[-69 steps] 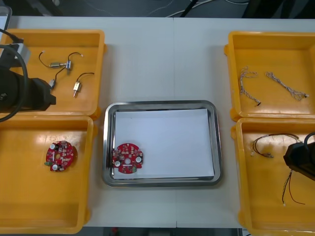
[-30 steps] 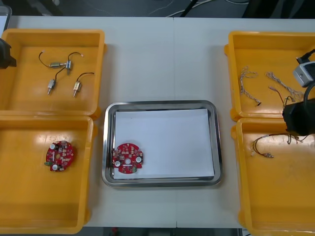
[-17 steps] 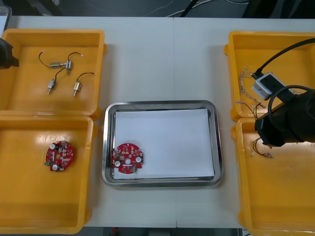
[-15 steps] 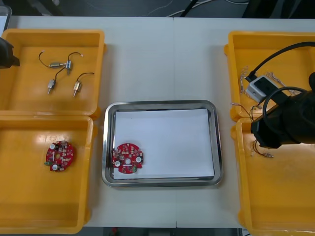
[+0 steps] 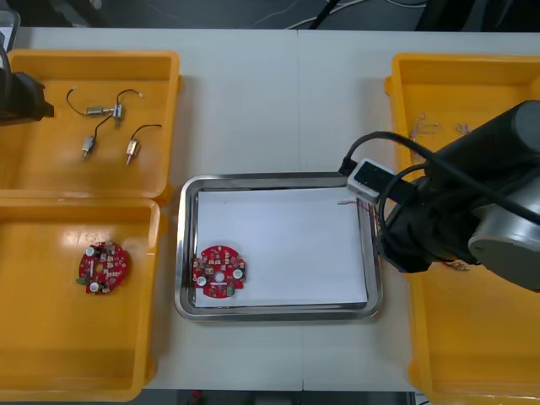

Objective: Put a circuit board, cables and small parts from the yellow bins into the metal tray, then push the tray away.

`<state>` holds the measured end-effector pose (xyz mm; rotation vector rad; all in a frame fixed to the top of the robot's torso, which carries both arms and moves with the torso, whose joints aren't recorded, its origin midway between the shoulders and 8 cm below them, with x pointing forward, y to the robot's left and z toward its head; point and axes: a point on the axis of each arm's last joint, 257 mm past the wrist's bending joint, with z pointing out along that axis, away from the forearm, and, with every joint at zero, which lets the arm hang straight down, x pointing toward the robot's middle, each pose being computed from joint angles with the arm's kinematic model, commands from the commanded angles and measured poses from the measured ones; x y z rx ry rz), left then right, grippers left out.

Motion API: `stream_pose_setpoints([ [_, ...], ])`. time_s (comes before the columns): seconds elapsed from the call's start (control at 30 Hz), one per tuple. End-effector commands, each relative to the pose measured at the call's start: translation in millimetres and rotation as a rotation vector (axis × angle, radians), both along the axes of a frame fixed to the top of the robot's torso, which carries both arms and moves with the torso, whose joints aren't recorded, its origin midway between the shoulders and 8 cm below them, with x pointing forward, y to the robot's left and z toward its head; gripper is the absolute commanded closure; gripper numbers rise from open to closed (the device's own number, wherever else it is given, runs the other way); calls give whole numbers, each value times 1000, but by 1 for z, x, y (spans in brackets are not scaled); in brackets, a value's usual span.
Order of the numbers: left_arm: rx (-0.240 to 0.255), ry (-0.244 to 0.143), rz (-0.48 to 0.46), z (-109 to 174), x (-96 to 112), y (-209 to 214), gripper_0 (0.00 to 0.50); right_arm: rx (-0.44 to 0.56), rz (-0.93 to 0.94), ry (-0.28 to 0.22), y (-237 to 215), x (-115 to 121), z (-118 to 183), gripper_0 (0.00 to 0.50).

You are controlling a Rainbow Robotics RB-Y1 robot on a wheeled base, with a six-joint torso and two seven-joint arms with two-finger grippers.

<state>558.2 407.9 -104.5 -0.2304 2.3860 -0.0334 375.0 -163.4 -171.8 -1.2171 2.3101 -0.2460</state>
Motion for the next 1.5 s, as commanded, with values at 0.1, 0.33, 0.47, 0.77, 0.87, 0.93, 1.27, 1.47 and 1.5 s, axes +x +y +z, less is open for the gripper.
stream_pose_setpoints([
  [0.1, 70, -34, -154, 13, 31, -38, 0, -115, 148, -31, 22, -7, -3, 500],
  [0.33, 84, 13, -181, -8, 42, -49, 0, -181, 191, 22, 28, -17, -29, 500],
  [0.47, 115, 19, -203, -17, 46, -55, 0, -232, 230, 21, 36, -19, -39, 500],
  [0.77, 183, 45, -294, -32, 47, -56, 0, -269, 290, 26, 72, -19, -50, 500],
  [0.87, 201, 45, -312, -36, 48, -53, 0, -276, 299, 30, 83, -17, -53, 500],
  [0.93, 217, 45, -322, -38, 49, -48, 0, -288, 308, 29, 94, -16, -56, 500],
  [1.27, 258, 53, -339, -41, 53, -42, 0, -345, 314, 62, 110, -15, -80, 500],
  [1.47, 262, 53, -339, -46, 56, -39, 0, -371, 325, 94, 105, -26, -95, 500],
  [1.5, 264, 53, -339, -46, 58, -38, 0, -379, 332, 100, 104, -29, -100, 500],
])
